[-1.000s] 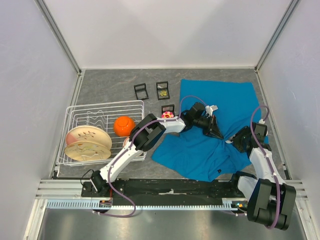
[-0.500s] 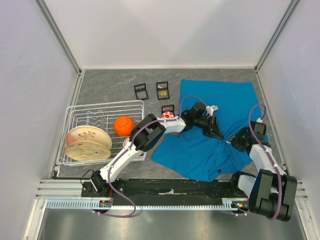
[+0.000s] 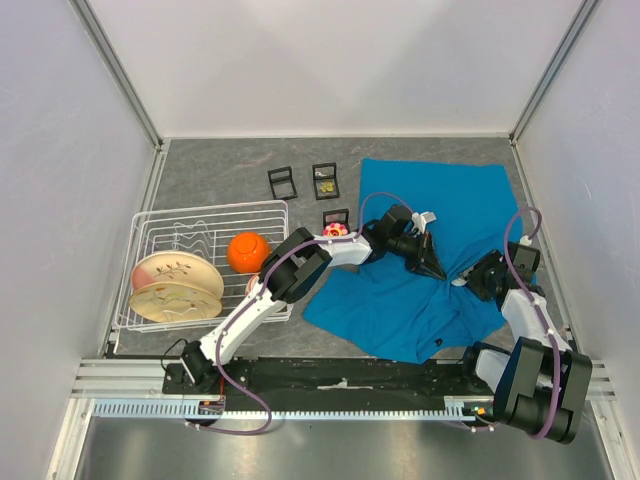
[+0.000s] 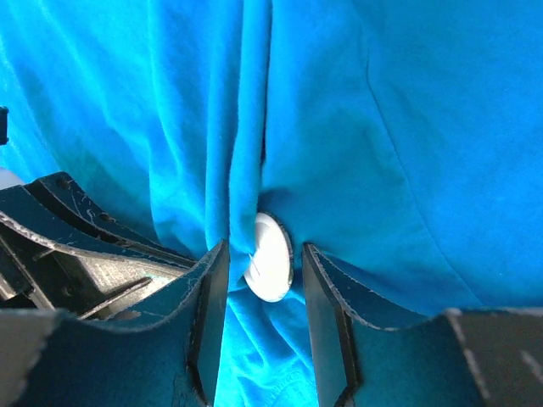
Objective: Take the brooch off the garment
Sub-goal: Pick up the brooch from the clothes.
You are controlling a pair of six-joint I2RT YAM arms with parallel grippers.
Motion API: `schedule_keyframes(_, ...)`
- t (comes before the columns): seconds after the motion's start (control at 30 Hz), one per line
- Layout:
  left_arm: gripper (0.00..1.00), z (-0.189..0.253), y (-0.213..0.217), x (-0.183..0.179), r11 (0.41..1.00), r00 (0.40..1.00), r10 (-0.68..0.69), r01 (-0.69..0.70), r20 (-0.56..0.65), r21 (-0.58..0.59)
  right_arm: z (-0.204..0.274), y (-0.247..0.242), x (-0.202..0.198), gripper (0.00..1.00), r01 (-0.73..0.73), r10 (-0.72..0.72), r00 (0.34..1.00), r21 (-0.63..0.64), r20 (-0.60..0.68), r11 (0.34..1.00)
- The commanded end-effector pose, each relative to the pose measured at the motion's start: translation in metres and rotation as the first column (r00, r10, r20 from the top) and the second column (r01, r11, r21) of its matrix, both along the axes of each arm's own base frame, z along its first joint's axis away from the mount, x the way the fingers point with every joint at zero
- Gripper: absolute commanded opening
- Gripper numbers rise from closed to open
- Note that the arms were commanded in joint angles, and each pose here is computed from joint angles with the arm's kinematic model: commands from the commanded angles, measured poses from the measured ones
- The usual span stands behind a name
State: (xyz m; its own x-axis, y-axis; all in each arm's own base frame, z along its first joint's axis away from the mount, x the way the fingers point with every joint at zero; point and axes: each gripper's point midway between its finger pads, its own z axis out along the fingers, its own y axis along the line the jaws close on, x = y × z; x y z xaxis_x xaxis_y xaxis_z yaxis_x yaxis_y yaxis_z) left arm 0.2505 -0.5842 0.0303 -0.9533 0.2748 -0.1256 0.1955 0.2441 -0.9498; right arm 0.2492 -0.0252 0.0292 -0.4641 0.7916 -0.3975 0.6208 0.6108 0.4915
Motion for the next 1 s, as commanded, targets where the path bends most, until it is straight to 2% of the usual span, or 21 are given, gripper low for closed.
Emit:
schedule_keyframes(0.0, 0.10, 0.005, -0.003, -0.004, 0.999, 0.999, -0.032, 0.033, 0.033, -0.026, 0.003, 0.005, 0.008, 0.47, -0.031, 0.029, 0.999, 0.029, 0.044, 0.999)
schedule_keyframes(0.1, 0.10, 0.005, -0.003, -0.004, 0.999, 0.999, -0.030, 0.031, 0.032, -0.025, -0.002, 0.008, 0.006, 0.46, -0.048, 0.046, 0.998, 0.043, 0.033, 0.998)
schedule_keyframes(0.33, 0.10, 0.006, -0.004, -0.004, 0.999, 0.999, -0.034, 0.035, 0.035, -0.027, -0.002, 0.005, 0.006, 0.36, -0.046, 0.045, 0.998, 0.032, 0.038, 0.998)
schedule_keyframes(0.57, 0.10, 0.006, -0.004, -0.005, 0.999, 0.999, -0.036, 0.037, 0.036, -0.028, -0.003, 0.004, 0.006, 0.33, -0.051, 0.050, 0.998, 0.027, 0.039, 0.998)
schedule_keyframes(0.8, 0.10, 0.007, -0.003, -0.003, 0.999, 0.999, -0.035, 0.036, 0.038, -0.029, -0.005, 0.005, 0.006, 0.20, -0.055, 0.053, 0.998, 0.037, 0.039, 0.998)
schedule_keyframes(0.97, 0.10, 0.006, -0.003, -0.004, 0.999, 0.998, -0.038, 0.039, 0.039, -0.030, -0.009, 0.008, 0.006, 0.17, -0.059, 0.058, 0.998, 0.053, 0.035, 0.997)
